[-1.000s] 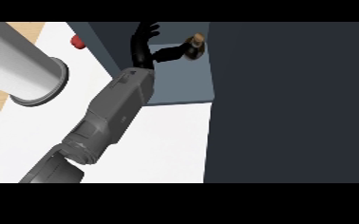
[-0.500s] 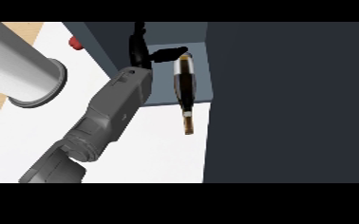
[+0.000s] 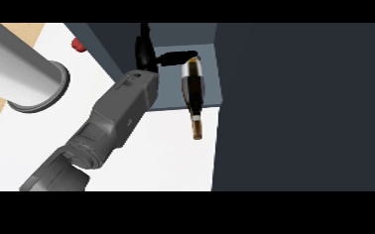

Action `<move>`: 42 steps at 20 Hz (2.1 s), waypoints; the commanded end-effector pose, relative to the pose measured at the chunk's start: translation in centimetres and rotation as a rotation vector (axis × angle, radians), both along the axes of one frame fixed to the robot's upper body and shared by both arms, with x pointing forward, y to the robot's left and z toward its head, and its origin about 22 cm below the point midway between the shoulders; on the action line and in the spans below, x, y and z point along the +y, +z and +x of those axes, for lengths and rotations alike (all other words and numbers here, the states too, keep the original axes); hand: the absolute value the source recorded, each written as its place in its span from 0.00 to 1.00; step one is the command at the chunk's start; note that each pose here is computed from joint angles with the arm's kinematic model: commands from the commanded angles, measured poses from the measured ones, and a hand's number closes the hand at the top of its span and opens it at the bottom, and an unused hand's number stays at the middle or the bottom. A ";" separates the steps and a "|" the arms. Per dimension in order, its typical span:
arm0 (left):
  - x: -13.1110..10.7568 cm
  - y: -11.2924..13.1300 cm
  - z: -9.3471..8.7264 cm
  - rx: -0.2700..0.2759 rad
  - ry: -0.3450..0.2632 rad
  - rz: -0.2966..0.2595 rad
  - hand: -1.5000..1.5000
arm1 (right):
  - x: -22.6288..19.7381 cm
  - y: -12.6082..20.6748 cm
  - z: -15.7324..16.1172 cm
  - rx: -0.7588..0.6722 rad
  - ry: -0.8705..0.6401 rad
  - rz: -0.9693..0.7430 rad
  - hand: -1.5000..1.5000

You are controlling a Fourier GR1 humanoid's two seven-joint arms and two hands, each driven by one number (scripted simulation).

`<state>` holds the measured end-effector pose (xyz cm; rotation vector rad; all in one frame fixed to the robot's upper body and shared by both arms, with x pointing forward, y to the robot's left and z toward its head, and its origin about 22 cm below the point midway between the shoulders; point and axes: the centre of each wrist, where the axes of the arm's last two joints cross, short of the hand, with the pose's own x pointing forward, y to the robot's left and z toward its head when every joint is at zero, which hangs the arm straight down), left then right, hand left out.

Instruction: Pick up the wine, place it into the cabinet and close the cabinet

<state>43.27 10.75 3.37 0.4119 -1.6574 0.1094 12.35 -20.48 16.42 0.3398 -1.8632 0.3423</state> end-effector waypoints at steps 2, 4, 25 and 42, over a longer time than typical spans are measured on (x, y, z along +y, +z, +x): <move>2.0 0.3 0.4 -0.077 -0.073 0.006 0.00 | -1.7 2.7 -3.3 -0.048 0.018 0.054 0.00; 1.3 0.5 0.4 -0.091 -0.092 -0.028 0.00 | -0.9 2.2 -2.8 -0.045 0.034 0.045 0.00; -1.8 0.4 -3.1 -0.230 -0.321 -0.242 0.00 | -1.0 3.3 -4.7 -0.038 -0.026 0.059 0.00; -1.2 0.0 -15.9 -0.233 -0.416 -0.369 0.00 | -0.8 3.4 -4.3 -0.057 -0.030 0.064 0.00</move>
